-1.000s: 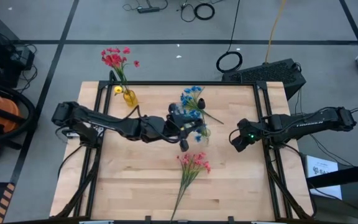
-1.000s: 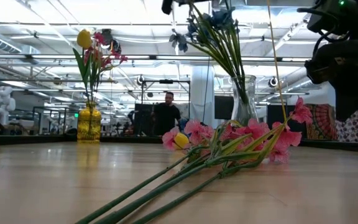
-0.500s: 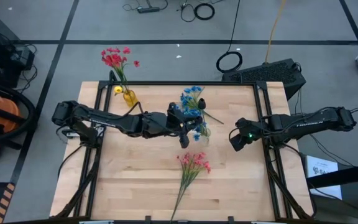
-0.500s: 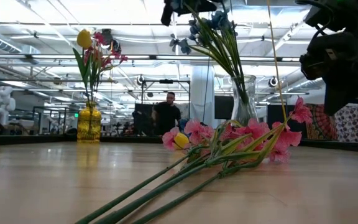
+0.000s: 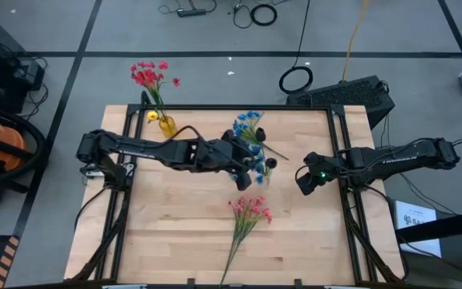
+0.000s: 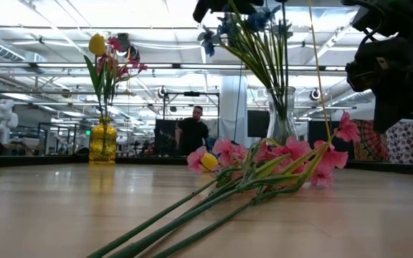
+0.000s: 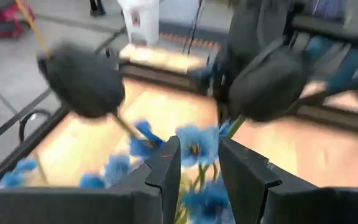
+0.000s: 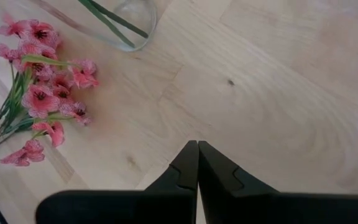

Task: Sort flowers into vase by color
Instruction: Put the pink flowers into the yellow vase

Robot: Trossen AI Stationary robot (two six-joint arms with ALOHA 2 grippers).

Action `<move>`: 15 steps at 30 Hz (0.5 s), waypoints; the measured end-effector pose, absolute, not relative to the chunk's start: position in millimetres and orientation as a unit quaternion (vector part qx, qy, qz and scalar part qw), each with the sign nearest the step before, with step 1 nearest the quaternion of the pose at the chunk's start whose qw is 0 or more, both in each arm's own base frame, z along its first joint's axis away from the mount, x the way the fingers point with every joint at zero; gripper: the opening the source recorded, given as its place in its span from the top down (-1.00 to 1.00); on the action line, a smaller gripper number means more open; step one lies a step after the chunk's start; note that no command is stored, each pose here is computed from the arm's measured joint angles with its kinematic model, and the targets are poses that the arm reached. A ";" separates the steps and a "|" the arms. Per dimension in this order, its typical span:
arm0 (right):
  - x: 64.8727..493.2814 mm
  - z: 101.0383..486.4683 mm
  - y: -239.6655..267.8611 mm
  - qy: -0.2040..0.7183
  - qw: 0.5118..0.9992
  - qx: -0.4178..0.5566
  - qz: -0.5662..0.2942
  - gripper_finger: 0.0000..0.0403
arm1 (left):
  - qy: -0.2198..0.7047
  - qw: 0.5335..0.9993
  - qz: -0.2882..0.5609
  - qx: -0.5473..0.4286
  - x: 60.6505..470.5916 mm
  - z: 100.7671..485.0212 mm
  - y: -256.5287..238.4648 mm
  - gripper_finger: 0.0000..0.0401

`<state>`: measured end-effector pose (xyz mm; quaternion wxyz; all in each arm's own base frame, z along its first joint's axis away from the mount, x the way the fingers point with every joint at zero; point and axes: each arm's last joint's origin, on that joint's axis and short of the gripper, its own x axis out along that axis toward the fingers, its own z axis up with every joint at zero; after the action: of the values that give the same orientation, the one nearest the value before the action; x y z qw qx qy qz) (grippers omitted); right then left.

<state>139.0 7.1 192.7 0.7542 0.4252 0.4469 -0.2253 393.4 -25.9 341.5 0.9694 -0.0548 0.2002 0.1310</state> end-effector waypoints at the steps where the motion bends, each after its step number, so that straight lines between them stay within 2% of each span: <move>1: 139.0 192.8 7.1 0.447 0.754 0.425 -0.225 1.00 | 0.214 0.967 0.132 -0.052 393.3 341.4 -26.0 0.42; 4: 138.8 192.6 7.1 0.448 0.754 0.425 -0.225 1.00 | 0.222 0.965 0.132 -0.047 391.3 348.9 -25.9 0.42; 8: 138.8 192.6 7.1 0.448 0.753 0.425 -0.226 1.00 | 0.183 0.973 0.130 -0.050 381.1 375.2 -24.6 0.42; 11: 138.1 192.2 7.0 0.448 0.750 0.427 -0.233 1.00 | 0.168 0.978 0.125 -0.018 371.1 391.7 -23.8 0.42; 15: 137.6 192.1 11.2 0.446 0.746 0.434 -0.237 1.00 | 0.191 0.973 0.126 0.009 352.7 400.7 -24.0 0.42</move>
<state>137.6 11.2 192.1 0.7457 0.4340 0.4464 -0.2374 352.7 -24.0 400.7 0.9734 0.0091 0.1909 0.1263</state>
